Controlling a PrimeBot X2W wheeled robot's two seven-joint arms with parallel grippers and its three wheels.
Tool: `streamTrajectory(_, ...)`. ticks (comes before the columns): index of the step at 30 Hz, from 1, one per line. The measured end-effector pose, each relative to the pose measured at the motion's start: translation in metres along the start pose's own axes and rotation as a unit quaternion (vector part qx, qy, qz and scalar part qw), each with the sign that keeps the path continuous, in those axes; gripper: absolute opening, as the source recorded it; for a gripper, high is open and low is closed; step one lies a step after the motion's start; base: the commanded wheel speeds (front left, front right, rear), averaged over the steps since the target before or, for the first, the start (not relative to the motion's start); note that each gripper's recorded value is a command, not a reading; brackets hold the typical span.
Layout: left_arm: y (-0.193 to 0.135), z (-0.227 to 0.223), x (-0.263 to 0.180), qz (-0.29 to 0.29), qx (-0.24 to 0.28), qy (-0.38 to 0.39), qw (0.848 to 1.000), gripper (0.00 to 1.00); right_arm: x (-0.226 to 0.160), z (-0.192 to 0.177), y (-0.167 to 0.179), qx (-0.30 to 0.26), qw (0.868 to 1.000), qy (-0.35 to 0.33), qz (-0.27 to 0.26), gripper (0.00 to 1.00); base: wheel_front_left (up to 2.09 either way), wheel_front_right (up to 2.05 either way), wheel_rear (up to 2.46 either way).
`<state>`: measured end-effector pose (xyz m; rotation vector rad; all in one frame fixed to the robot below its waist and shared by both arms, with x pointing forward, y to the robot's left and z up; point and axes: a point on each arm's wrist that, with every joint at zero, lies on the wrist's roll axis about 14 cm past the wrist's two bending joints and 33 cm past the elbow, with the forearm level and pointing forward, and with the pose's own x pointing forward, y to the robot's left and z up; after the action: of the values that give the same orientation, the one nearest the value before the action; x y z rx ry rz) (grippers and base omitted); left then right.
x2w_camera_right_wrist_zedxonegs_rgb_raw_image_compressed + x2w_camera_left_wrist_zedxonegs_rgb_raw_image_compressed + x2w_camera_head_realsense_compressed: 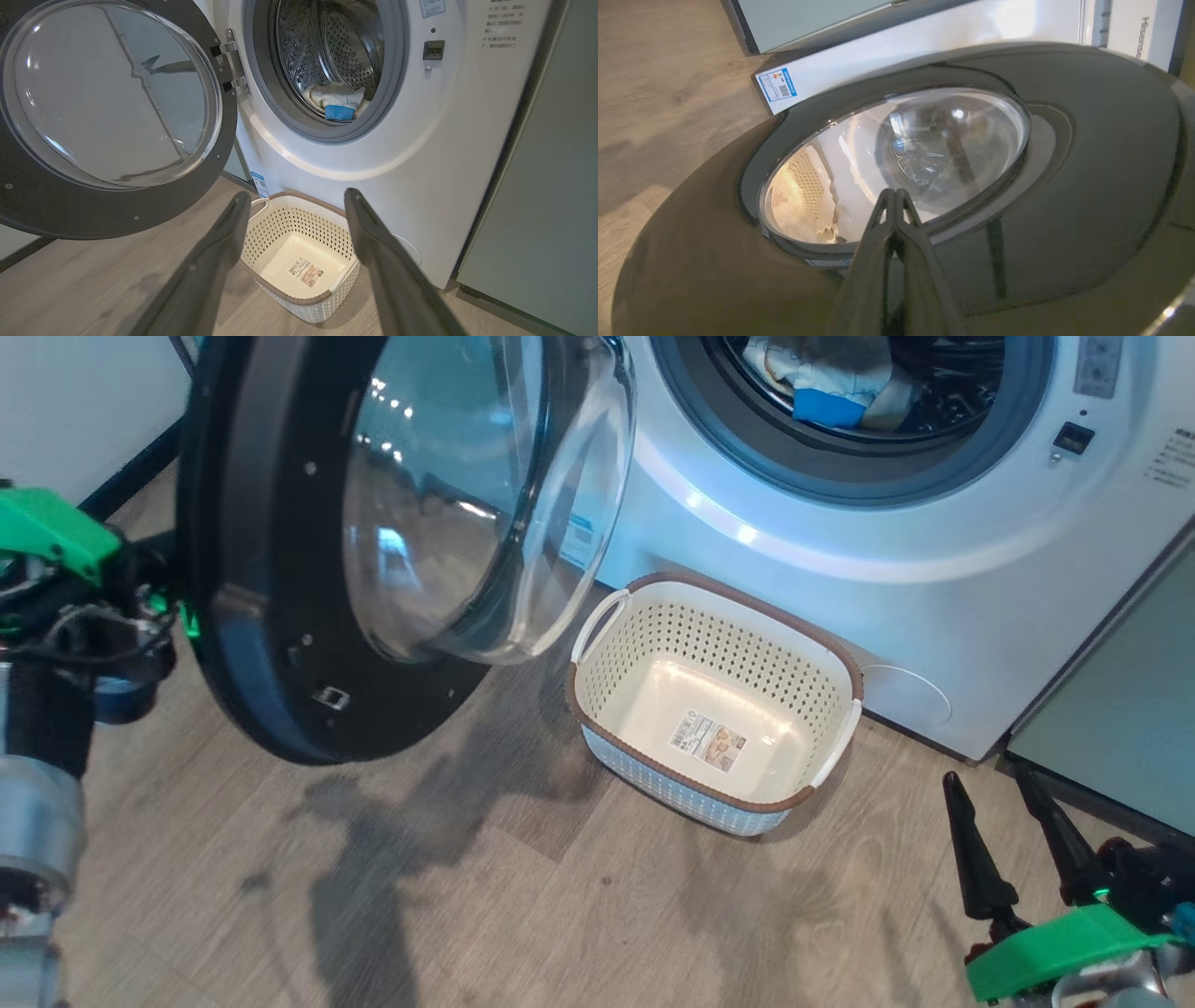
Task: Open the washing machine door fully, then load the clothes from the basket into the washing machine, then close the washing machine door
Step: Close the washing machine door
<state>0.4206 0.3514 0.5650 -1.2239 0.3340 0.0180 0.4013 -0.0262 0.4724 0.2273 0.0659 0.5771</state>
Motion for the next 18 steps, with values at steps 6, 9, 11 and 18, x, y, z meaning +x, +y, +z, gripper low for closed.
streamTrajectory(6,-0.010,-0.019,0.004,-0.023,0.005,0.029,0.999,0.00,-0.003,0.000,0.000,0.001,1.000,0.001,-0.003,1.00,0.00,0.00,0.00)
streamTrajectory(9,-0.015,-0.030,0.005,-0.037,0.006,0.048,0.998,0.00,-0.006,-0.002,0.000,0.004,1.000,0.003,-0.007,1.00,0.00,0.00,0.00)
streamTrajectory(11,-0.020,-0.038,0.007,-0.045,0.011,0.060,0.997,0.00,-0.006,0.000,-0.001,0.004,1.000,0.000,-0.010,1.00,0.00,0.00,0.00)
streamTrajectory(18,-0.031,-0.059,0.012,-0.068,0.015,0.092,0.993,0.00,-0.011,0.005,-0.003,0.006,1.000,-0.008,-0.020,1.00,0.00,0.00,0.00)
